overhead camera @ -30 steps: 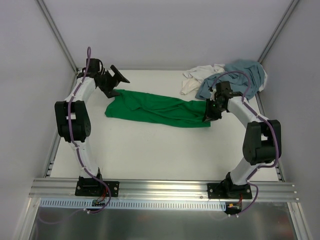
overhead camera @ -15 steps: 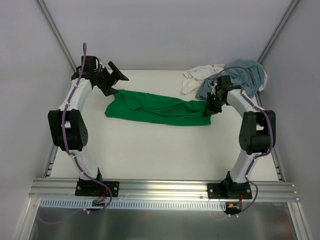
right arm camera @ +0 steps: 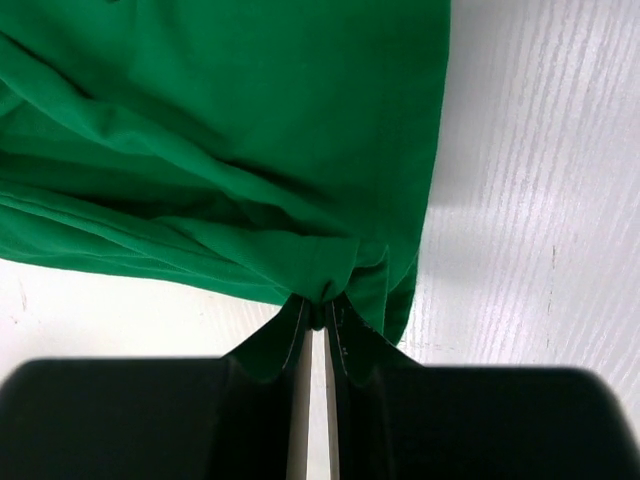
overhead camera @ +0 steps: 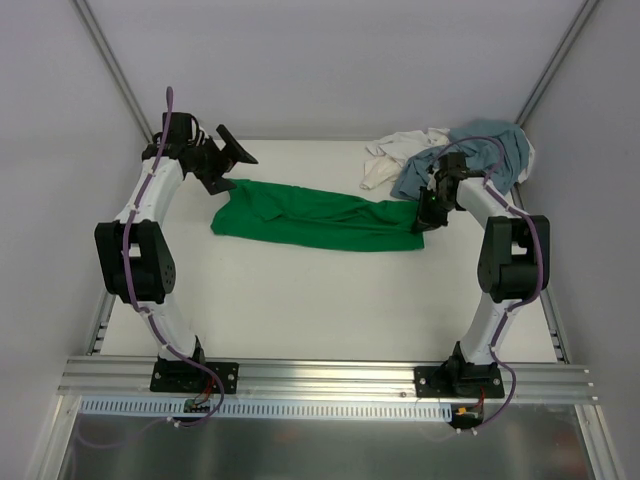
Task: Fold and stack the t-shirts
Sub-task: Fold the other side of the tshirt into a rectangle
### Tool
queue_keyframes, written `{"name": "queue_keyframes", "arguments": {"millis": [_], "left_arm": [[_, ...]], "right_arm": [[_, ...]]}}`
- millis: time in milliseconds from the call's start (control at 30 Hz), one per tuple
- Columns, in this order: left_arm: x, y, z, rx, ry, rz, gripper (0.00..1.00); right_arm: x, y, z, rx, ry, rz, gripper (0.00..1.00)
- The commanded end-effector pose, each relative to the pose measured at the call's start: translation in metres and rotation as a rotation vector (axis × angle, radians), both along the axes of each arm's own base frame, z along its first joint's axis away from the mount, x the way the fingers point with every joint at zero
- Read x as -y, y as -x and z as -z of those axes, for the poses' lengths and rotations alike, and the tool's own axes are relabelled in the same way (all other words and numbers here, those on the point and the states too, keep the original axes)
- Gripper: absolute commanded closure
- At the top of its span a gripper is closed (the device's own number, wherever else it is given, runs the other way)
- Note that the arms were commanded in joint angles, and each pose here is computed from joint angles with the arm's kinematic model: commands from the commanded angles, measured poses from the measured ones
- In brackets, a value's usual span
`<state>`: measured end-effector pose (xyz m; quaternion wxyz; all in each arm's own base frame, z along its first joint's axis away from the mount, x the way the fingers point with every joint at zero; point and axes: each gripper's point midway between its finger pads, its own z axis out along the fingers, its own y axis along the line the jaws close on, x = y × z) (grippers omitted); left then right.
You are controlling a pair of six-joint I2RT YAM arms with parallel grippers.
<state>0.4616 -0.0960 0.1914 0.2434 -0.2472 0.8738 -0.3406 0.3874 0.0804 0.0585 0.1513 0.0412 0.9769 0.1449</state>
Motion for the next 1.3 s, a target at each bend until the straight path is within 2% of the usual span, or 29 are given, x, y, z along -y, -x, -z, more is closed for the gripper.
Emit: {"name": "queue_keyframes", "arguments": {"millis": [0,167,200,233,267,300,333,500,667,933,1067,1133,1200,1267], "left_arm": [[0.004,0.010,-0.029,0.065,-0.006,0.029,0.01],[0.006,0.011,-0.032,0.066,-0.004,0.034,0.01],[0.005,0.011,-0.032,0.066,-0.004,0.033,0.01],[0.006,0.011,-0.032,0.068,-0.005,0.036,0.01],[0.006,0.011,-0.033,0.066,-0.005,0.036,0.01],[0.005,0.011,-0.034,0.071,-0.007,0.038,0.01],[0.006,0.012,-0.037,0.081,-0.008,0.045,0.01],[0.006,0.016,-0.049,0.155,-0.042,0.080,0.01],[0.005,0.020,-0.049,0.155,-0.047,0.083,0.01],[0.007,0.016,-0.061,0.189,-0.033,0.086,0.01],[0.011,0.016,-0.065,0.220,-0.028,0.117,0.01],[0.016,0.019,-0.055,0.191,-0.003,0.156,0.01],[0.018,0.023,-0.029,0.100,0.003,0.194,0.01],[0.018,0.029,-0.010,0.047,-0.035,0.234,0.01]], "right_arm": [[0.010,0.006,0.001,-0.018,0.017,0.035,0.99],[0.016,0.012,0.011,-0.049,0.011,0.062,0.99],[0.016,0.011,0.011,-0.051,0.012,0.065,0.91],[0.017,0.009,0.010,-0.050,0.016,0.072,0.76],[0.017,0.006,0.009,-0.044,0.016,0.075,0.56],[0.017,0.004,0.007,-0.039,0.016,0.081,0.08],[0.018,0.002,0.004,-0.029,0.017,0.085,0.01],[0.021,-0.023,-0.033,0.086,0.031,0.105,0.01],[0.024,-0.031,-0.057,0.128,0.040,0.115,0.00],[0.025,-0.005,-0.048,0.095,0.033,0.123,0.00],[0.018,0.005,-0.058,0.116,0.005,0.119,0.00],[0.016,0.007,-0.063,0.126,-0.003,0.113,0.00],[0.015,0.010,-0.070,0.135,-0.005,0.111,0.01],[0.016,0.009,-0.076,0.150,-0.003,0.113,0.00]]}}
